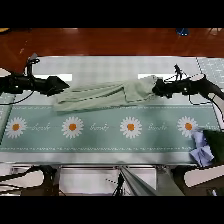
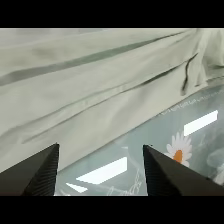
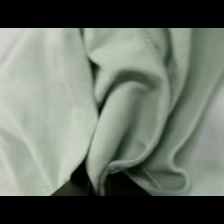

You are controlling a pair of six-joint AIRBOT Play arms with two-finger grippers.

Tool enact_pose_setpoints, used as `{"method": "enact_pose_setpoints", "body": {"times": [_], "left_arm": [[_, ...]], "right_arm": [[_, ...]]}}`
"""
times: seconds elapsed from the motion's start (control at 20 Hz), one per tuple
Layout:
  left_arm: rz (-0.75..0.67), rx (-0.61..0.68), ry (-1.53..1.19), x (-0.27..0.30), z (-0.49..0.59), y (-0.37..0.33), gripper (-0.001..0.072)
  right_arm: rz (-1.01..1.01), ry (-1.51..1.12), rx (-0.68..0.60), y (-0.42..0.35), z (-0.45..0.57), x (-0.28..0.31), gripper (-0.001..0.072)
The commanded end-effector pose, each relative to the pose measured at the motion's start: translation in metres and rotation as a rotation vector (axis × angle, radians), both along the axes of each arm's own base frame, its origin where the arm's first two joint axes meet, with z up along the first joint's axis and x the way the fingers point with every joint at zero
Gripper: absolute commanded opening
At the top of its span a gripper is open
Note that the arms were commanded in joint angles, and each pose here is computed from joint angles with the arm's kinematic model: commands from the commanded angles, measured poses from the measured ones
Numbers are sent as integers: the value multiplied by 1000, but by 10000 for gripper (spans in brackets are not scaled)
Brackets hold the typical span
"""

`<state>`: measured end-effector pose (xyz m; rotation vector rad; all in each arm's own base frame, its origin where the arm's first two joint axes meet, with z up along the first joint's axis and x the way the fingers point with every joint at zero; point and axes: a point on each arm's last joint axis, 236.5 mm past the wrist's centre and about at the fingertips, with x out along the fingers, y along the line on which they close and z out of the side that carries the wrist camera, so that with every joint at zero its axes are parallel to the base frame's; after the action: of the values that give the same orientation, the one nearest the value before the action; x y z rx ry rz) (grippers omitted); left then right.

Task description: Fold the shirts.

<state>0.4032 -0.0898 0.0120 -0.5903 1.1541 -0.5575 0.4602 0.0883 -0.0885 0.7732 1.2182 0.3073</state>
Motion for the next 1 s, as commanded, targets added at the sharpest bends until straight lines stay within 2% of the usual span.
{"method": "enact_pose_setpoints", "body": {"times": [0.0, 0.1, 0.2, 0.25, 0.3, 0.35, 0.45, 0.55, 0.65, 0.95], "left_arm": [[-10, -13, 6, -3, 2, -3, 579], [-6, -51, 4, -2, 9, -9, 566], [-9, -132, -2, 0, 23, -24, 357], [-15, -170, -6, 0, 30, -34, 289], [-25, -206, -12, 0, 38, -47, 269], [-44, -232, -15, -1, 43, -61, 178], [-110, -257, -16, -11, 49, -97, 97], [-186, -247, -19, -25, 47, -135, 85], [-247, -231, -33, -39, 44, -176, 30], [-342, -194, -13, -89, 22, -277, 30]], "right_arm": [[63, -82, -9, 5, 34, -2, 32], [112, -137, -72, -5, 66, -12, 32], [164, -183, -191, -19, 97, -29, 32], [183, -199, -244, -24, 114, -40, 31], [201, -216, -292, -28, 130, -51, 31], [219, -233, -323, -28, 145, -62, 31], [235, -257, -396, -33, 172, -84, 31], [242, -270, -472, -35, 191, -104, 31], [248, -275, -539, -36, 204, -122, 31], [230, -337, -610, -16, 241, -159, 31]]}}
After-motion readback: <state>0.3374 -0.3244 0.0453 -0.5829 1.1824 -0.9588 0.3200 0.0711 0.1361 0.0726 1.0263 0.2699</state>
